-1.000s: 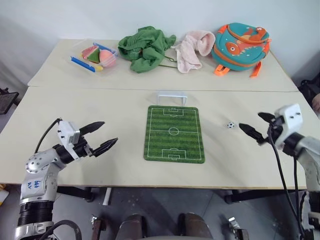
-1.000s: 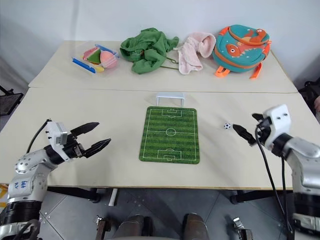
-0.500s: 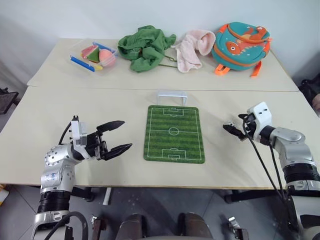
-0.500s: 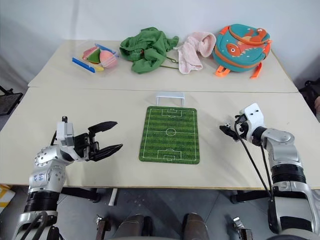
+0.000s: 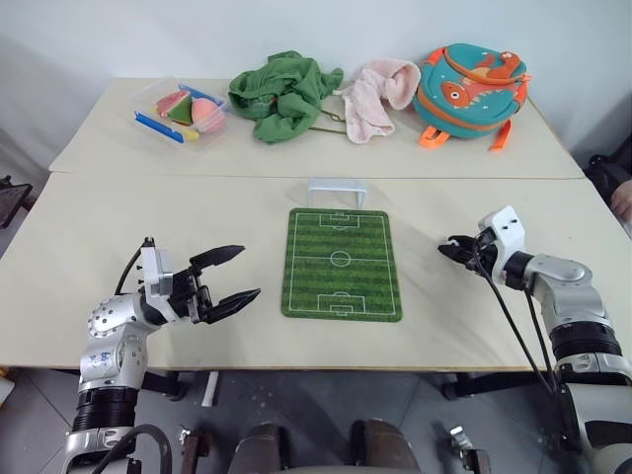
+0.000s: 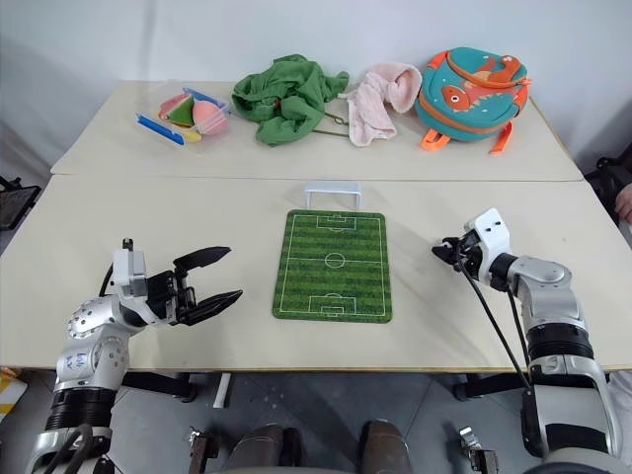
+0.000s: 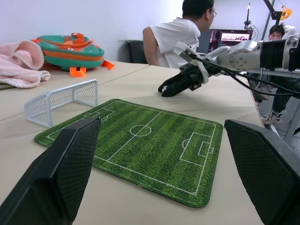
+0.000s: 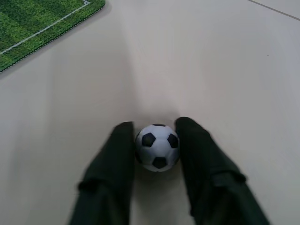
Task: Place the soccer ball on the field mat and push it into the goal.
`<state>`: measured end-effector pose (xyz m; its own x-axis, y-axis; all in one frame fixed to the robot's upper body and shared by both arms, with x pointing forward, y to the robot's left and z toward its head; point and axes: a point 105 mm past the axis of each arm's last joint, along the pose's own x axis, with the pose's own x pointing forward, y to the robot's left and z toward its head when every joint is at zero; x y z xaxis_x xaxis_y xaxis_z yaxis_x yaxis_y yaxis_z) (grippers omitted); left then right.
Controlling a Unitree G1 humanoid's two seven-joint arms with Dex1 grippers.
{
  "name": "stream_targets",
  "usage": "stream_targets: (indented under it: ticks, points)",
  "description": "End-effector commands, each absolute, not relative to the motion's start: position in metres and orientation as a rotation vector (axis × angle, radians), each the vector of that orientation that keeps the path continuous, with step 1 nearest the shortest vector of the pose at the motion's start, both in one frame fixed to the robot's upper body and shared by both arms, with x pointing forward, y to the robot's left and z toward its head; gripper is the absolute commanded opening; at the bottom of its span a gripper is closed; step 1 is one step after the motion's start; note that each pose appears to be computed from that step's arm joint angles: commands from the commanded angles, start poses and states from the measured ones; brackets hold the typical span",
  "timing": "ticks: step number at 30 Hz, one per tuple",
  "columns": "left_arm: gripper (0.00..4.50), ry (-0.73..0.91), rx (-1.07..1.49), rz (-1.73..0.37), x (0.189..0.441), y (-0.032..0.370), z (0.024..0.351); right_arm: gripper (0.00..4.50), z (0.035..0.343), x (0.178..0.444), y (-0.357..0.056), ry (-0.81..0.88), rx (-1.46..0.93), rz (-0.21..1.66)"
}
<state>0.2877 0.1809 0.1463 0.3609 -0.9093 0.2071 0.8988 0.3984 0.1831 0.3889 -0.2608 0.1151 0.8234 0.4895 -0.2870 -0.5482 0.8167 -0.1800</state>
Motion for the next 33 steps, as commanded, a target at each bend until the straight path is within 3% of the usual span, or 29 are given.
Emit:
stream_targets:
  ticks: [1, 5, 14, 22, 33]
  points:
    - [4.5, -0.327, 0.071, -1.162, 0.284, 0.19, 0.152, 0.85, 0.137, 0.387, -0.254, 0.154, -0.291, 0.569]
    - [4.5, -0.282, 0.08, -1.165, 0.282, 0.204, 0.142, 0.85, 0.174, 0.376, -0.191, 0.02, -0.315, 0.738]
    - [4.5, -0.211, 0.119, -1.232, 0.281, 0.215, 0.127, 0.85, 0.157, 0.332, -0.079, 0.091, -0.419, 1.193]
    - [4.5, -0.2, 0.145, -1.209, 0.279, 0.225, 0.122, 0.85, 0.128, 0.311, -0.056, 0.164, -0.53, 1.436]
    - [4.5, -0.181, 0.141, -1.172, 0.266, 0.232, 0.114, 0.85, 0.113, 0.316, -0.056, 0.197, -0.539, 1.453]
